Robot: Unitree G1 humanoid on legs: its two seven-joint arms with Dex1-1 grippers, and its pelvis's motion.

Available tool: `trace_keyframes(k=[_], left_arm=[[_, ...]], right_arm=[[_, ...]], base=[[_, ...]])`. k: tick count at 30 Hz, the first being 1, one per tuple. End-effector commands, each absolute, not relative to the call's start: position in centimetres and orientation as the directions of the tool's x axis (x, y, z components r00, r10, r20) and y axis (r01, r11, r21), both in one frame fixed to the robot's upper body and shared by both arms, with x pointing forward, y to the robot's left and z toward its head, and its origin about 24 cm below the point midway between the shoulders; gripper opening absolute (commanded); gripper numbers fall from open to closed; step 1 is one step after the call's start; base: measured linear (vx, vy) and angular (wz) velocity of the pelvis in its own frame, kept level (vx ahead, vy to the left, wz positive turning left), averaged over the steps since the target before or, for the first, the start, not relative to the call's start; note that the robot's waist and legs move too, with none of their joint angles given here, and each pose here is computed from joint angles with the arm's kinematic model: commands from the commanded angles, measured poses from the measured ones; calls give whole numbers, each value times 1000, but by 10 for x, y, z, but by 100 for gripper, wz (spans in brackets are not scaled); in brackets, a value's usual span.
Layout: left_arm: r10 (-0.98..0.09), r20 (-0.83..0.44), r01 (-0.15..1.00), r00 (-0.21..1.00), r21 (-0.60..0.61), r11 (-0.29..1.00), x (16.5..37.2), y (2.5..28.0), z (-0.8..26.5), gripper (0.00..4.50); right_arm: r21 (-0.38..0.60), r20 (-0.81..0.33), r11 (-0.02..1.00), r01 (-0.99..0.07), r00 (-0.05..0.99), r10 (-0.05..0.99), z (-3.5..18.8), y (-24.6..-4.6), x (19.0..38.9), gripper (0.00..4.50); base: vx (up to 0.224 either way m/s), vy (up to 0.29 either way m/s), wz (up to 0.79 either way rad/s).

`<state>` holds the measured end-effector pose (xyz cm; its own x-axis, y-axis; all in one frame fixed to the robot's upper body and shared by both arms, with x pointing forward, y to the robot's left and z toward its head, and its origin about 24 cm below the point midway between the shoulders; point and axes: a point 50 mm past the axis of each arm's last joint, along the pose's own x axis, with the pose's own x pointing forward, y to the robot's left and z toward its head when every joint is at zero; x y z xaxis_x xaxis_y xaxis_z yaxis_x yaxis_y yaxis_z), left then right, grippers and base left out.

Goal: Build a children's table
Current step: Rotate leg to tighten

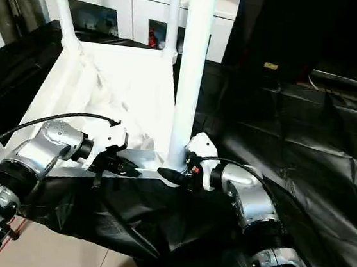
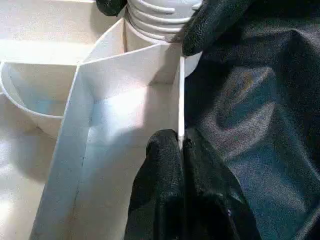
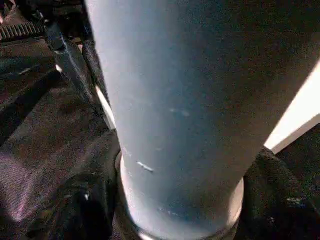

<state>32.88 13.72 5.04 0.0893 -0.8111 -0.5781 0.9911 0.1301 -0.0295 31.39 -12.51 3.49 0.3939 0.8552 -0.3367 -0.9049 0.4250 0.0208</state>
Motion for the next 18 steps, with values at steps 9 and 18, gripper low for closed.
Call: trace_keyframes(k=[9,18], left_arm=[[-839,-530,983,120,-56,175,327,129,46,0],[-820,-469,921,327,-37,389,335,89,38,0]], right_arm=[[23,-295,475,-880,448,844,40,-116,322,276],[46,-351,786,-617,726,591,16,-87,336,275]], base=[[0,0,0],[0,0,0]])
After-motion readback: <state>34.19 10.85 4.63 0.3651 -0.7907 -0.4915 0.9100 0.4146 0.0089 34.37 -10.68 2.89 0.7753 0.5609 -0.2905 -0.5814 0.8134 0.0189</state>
